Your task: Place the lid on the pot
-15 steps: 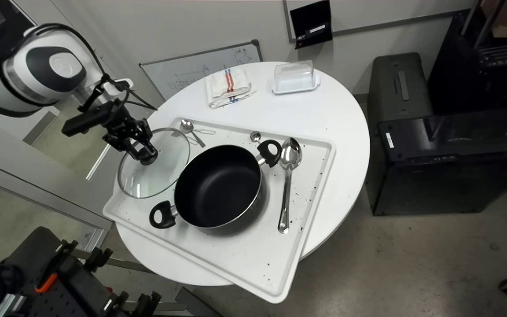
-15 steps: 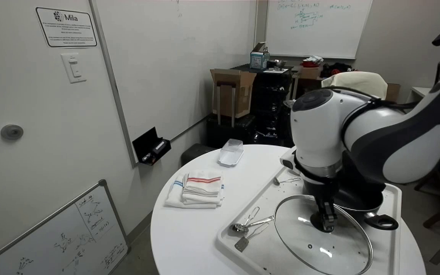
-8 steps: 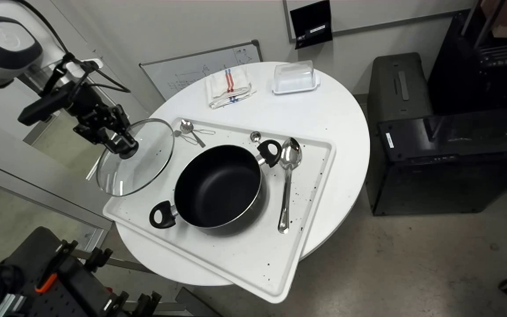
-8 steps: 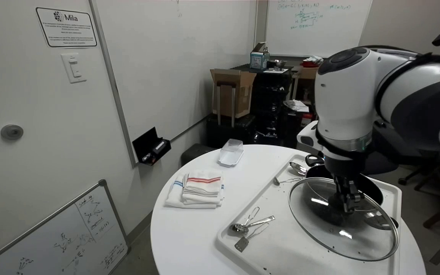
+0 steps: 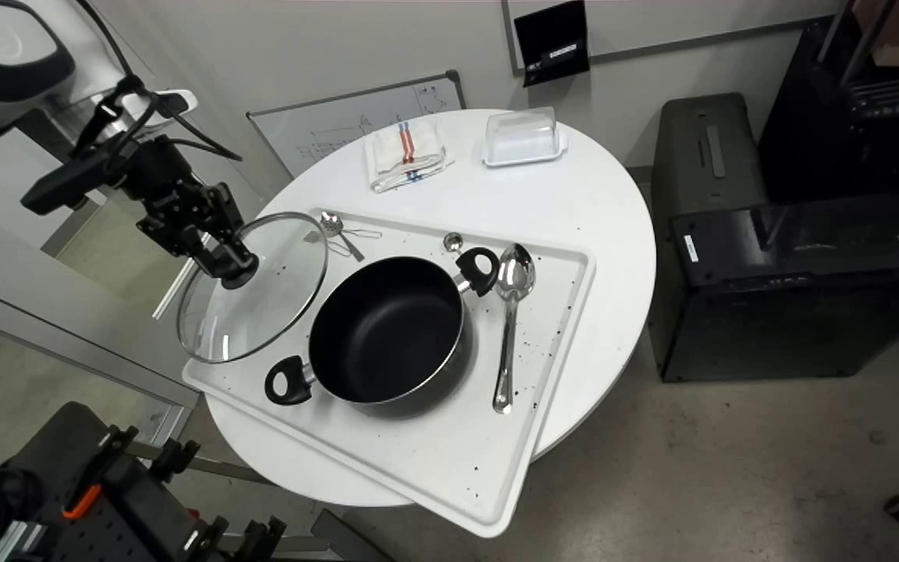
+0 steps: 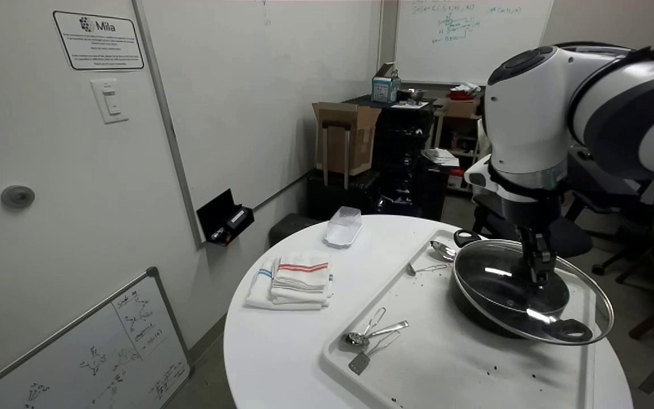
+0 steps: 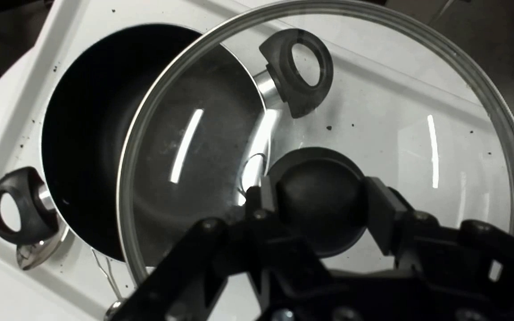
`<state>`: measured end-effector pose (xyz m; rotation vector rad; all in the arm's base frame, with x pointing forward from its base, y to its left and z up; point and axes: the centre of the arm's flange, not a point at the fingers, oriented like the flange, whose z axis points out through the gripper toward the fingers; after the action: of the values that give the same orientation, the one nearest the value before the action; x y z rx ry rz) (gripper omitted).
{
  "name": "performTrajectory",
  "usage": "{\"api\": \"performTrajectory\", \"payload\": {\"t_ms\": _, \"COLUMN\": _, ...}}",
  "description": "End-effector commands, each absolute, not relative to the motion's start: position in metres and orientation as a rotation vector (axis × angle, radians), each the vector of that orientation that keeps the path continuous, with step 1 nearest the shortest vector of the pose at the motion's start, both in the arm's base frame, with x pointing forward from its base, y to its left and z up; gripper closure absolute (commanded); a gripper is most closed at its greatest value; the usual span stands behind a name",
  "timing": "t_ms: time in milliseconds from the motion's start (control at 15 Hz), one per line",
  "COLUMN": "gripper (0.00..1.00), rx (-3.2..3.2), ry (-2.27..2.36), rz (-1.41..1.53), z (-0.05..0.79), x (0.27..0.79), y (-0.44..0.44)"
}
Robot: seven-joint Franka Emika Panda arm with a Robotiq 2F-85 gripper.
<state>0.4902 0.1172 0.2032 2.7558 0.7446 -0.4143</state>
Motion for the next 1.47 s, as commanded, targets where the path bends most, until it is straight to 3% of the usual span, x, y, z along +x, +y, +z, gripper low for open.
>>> {"api": "performTrajectory", "payload": {"t_ms": 0, "gripper": 0.75, "rx": 2.771, "ry": 0.661, "rz": -0.431, "z": 0.214, "x": 0.495, "y": 0.074}}
{"api": "performTrajectory", "payload": {"t_ms": 600, "gripper": 0.75, "rx": 2.843, "ry": 0.428, "rz": -0.466, "z": 0.192, "x": 0.514, "y": 0.003}}
{"api": "performTrajectory", "payload": {"t_ms": 1400, "gripper": 0.75, "rx": 2.873, "ry": 0.317, "rz": -0.517, "z": 0.150, "x": 0.549, "y": -0.025}}
